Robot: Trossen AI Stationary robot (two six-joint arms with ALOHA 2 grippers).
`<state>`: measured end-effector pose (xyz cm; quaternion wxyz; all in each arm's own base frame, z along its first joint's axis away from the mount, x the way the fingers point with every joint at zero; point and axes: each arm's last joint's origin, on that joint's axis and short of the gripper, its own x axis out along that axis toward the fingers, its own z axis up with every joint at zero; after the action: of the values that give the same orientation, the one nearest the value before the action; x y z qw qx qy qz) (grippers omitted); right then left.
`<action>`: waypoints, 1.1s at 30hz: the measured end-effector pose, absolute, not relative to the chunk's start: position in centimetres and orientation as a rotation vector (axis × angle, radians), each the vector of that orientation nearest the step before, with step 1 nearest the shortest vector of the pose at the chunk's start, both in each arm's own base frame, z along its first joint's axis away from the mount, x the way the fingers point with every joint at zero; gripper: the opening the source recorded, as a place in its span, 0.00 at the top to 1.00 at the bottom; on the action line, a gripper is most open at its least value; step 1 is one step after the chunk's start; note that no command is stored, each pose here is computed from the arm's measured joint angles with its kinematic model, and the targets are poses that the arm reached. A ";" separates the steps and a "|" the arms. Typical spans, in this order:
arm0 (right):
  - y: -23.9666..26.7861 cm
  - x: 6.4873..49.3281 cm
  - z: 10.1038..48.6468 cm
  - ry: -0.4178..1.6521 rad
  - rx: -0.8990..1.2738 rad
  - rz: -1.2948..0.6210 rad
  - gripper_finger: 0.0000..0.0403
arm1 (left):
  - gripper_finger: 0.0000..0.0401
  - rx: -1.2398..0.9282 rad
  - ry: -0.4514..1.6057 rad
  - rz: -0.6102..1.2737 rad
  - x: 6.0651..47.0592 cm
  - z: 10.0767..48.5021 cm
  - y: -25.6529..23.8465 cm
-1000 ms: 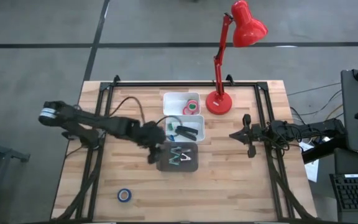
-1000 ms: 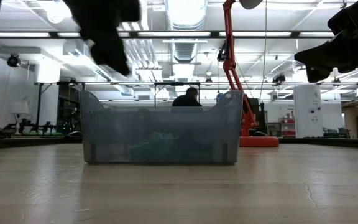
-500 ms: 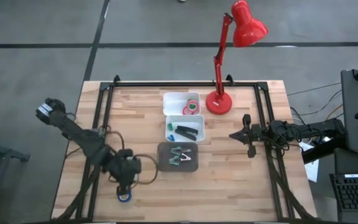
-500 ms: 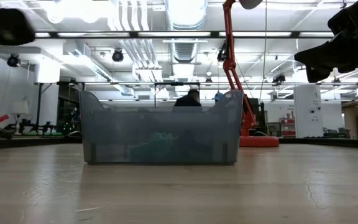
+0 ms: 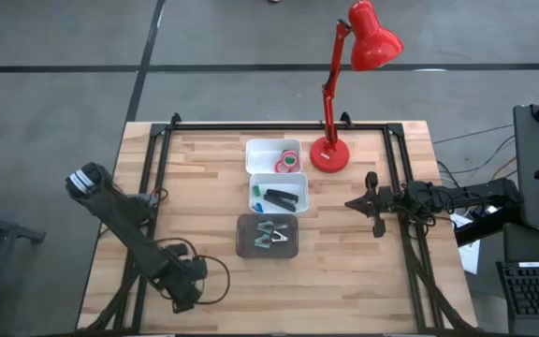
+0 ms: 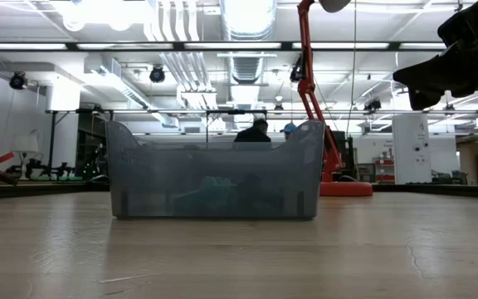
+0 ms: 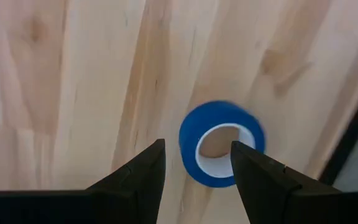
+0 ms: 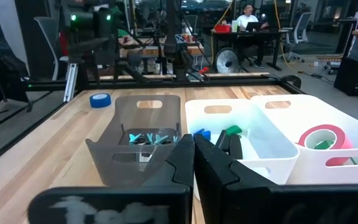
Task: Pick and place Stapler, Stapler remover, tape
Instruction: Put the blue tape into the top white bin
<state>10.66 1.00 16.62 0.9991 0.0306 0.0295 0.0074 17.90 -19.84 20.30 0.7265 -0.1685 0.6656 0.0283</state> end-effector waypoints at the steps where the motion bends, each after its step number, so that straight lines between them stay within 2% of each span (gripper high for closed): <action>1: 1.0 10.7 16.6 0.059 0.061 0.015 0.98 | 0.54 -0.369 1.486 0.074 18.0 19.9 -20.0; 8: 1.0 10.7 16.6 0.059 0.062 0.015 0.98 | 0.54 -0.337 1.601 0.102 18.4 17.2 -20.9; 17: 1.0 10.7 16.6 0.059 0.064 0.015 0.98 | 0.57 -0.234 1.643 0.068 18.9 15.4 -21.1; 21: 1.0 10.7 16.6 0.059 0.063 0.015 0.98 | 0.65 -0.240 1.644 0.077 19.0 15.5 -20.9; 28: 1.0 10.7 16.6 0.059 0.062 0.015 0.98 | 0.90 -0.171 1.588 0.020 19.8 16.0 -20.0; 33: 1.0 10.7 16.6 0.059 0.062 0.014 0.98 | 0.90 -0.097 1.627 0.086 20.1 16.2 -18.5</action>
<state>10.66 1.00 16.62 0.9991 0.0309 0.0295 0.0072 20.06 -18.47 16.19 0.6851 -0.0431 0.7262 0.0382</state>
